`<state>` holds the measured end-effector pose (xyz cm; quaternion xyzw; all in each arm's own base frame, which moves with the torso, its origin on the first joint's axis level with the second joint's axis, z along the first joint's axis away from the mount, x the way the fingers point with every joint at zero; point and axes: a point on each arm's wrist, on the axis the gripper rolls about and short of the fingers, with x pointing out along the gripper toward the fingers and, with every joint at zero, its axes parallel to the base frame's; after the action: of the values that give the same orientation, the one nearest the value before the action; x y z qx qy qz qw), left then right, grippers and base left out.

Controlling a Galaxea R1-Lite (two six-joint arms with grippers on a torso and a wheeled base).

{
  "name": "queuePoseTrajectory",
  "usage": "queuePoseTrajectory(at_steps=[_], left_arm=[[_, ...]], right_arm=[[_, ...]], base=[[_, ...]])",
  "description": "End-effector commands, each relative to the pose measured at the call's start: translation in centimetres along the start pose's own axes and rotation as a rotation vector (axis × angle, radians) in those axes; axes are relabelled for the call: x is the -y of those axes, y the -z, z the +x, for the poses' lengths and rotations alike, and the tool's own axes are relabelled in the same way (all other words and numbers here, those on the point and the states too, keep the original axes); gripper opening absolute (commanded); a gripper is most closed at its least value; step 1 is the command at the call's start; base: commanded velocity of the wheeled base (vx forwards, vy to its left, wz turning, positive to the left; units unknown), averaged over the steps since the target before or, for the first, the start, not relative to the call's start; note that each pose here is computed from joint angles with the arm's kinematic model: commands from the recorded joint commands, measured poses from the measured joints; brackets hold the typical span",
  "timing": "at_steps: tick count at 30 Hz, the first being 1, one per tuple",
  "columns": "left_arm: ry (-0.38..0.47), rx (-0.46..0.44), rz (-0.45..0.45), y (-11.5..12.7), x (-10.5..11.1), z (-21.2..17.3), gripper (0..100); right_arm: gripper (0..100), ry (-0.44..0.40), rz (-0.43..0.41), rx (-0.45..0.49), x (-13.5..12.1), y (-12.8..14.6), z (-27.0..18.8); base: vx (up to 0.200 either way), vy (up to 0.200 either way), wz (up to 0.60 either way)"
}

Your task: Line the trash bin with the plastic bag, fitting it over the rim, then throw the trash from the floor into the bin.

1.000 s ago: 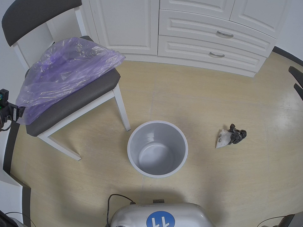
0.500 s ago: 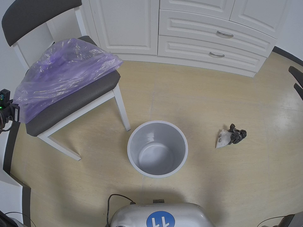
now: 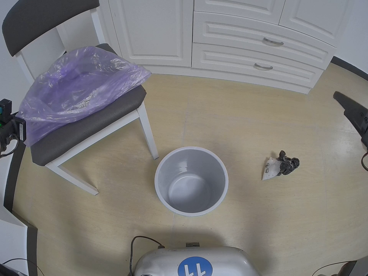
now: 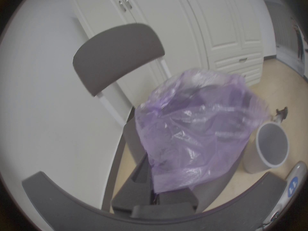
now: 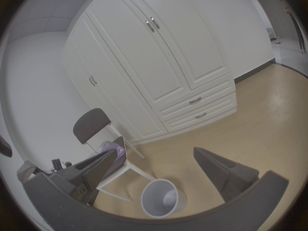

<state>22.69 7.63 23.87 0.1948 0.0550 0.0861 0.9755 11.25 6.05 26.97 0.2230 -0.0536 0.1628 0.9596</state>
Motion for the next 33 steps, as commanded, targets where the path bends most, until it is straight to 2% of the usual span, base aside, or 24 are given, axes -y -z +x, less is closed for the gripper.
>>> queuePoseTrajectory(at_steps=[1,6,9,10,13,16,20,25,29,31,33], left_arm=[[0.074,0.146,-0.029,-3.2,1.3,-2.7,0],[0.176,0.278,-0.112,-6.2,3.0,-5.0,0],[0.209,0.33,-0.133,-7.4,3.4,-6.0,0],[0.244,0.371,-0.145,-8.4,3.7,-6.9,0],[0.282,0.407,-0.148,-9.5,4.0,-8.0,0],[0.359,0.465,-0.162,-11.2,4.4,-9.8,0],[0.426,0.525,-0.208,-12.8,4.6,-11.3,0],[0.444,0.555,-0.214,-13.5,4.0,-12.8,0],[0.445,0.564,-0.214,-13.8,3.3,-14.1,0],[0.463,0.576,-0.214,-14.2,2.9,-15.1,0],[0.485,0.586,-0.217,-14.4,2.8,-15.7,0]], right_arm=[[100,0.009,-0.026,-0.101,0.0,2.3,1.5],[100,0.04,-0.046,-0.151,-0.6,3.9,2.1],[100,0.045,-0.053,-0.165,-0.7,4.3,2.2],[100,0.041,-0.056,-0.174,-0.8,4.5,2.2],[100,0.036,-0.058,-0.184,-0.8,4.7,2.2],[100,0.031,-0.068,-0.198,-0.8,5.1,2.0],[100,0.019,-0.102,-0.223,-0.7,5.7,1.7],[100,-0.023,-0.102,-0.243,-1.3,6.1,1.4],[100,-0.053,-0.138,-0.243,-1.7,6.0,1.3],[100,-0.079,-0.182,-0.249,-2.1,6.1,1.2],[100,-0.099,-0.186,-0.26,-2.3,6.4,1.0]], base=[[0.0,0.0,0.0],[0.0,0.0,0.0],[0.0,0.0,0.0],[0.0,0.0,0.0],[0.0,0.0,0.0],[0.0,0.0,0.0],[0.0,0.0,0.0],[0.0,0.0,0.0],[0.0,0.0,0.0],[0.0,0.0,0.0],[0.0,0.0,0.0]])
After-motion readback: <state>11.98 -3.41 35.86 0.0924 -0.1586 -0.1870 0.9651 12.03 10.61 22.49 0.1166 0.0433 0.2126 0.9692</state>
